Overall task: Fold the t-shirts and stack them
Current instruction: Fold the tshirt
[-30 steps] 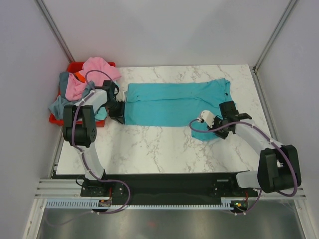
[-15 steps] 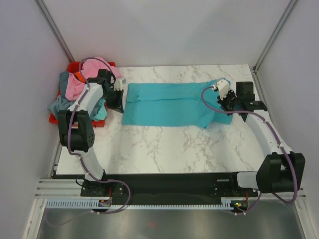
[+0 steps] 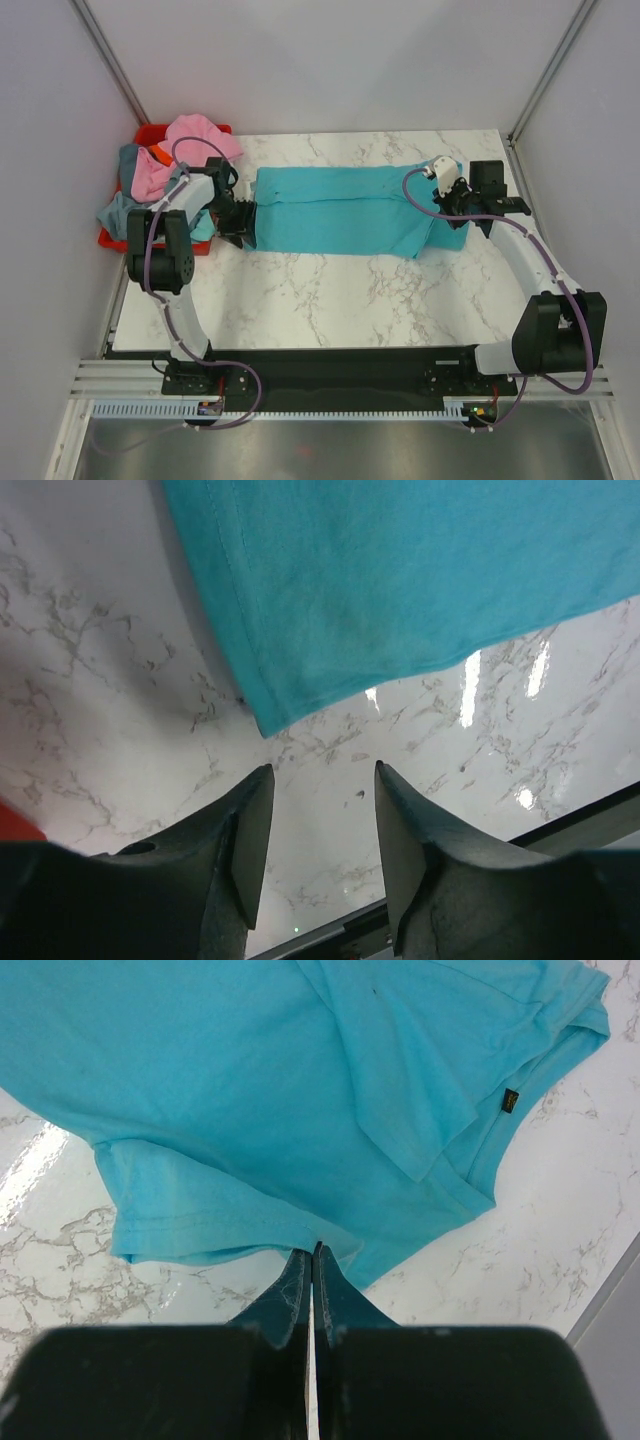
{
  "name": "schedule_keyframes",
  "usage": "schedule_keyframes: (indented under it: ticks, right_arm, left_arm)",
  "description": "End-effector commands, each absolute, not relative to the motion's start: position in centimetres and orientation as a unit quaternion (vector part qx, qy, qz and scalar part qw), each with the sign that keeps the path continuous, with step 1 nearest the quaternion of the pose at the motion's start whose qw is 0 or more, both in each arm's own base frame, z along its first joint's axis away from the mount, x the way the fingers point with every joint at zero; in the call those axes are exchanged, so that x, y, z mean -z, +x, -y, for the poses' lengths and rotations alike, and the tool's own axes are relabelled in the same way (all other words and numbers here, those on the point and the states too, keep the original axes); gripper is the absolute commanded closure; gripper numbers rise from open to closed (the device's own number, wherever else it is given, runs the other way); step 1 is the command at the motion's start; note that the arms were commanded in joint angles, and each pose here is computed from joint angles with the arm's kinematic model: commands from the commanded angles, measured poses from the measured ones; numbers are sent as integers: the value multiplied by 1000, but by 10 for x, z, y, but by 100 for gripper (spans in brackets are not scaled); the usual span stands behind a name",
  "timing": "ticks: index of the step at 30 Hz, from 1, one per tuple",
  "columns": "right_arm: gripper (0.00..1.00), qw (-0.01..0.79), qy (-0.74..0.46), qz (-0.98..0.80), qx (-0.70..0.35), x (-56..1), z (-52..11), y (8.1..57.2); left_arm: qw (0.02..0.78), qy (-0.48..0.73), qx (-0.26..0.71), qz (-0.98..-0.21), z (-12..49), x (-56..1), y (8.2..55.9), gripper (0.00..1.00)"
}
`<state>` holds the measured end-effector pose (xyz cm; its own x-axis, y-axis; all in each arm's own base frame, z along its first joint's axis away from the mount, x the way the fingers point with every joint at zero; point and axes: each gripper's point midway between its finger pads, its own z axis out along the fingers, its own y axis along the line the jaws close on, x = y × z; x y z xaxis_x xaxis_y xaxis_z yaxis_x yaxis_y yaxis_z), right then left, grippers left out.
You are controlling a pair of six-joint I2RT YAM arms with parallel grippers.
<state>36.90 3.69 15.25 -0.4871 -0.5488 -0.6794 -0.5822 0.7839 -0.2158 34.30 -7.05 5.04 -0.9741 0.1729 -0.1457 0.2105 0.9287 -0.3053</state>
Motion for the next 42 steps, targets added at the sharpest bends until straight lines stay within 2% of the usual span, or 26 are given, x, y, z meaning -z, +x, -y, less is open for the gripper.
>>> schedule_keyframes:
  ticks: [1,9,15,29,30,32,33,34,42]
  right_arm:
    - [100,417,-324,-849,-22,-174,-40,384]
    - [100,413,-323,-851,-20,-171,-38,385]
    - [100,409,-321,-854,-19,-167,-36,384]
    - [100,402,-318,-858,-24,-158,-35,381]
    - [100,403,-317,-858,-24,-158,-35,382]
    - [100,404,-318,-857,-24,-159,-35,381]
    - [100,405,-319,-857,-23,-160,-35,381]
    - [100,404,-318,-857,-22,-160,-34,381]
    - [100,416,-306,-856,-15,-170,-30,382]
  left_arm:
    - [66,77,187,-977,78,-47,359,47]
    - [65,76,178,-979,76,-38,376,47]
    - [54,75,174,-980,74,-33,369,53]
    - [37,70,162,-984,68,-27,352,54]
    - [35,70,157,-985,66,-24,352,66]
    - [37,69,148,-986,64,-21,354,81]
    - [37,69,148,-986,64,-21,355,95]
    - [40,68,149,-986,64,-22,357,98]
    - [83,79,151,-982,65,-55,366,98]
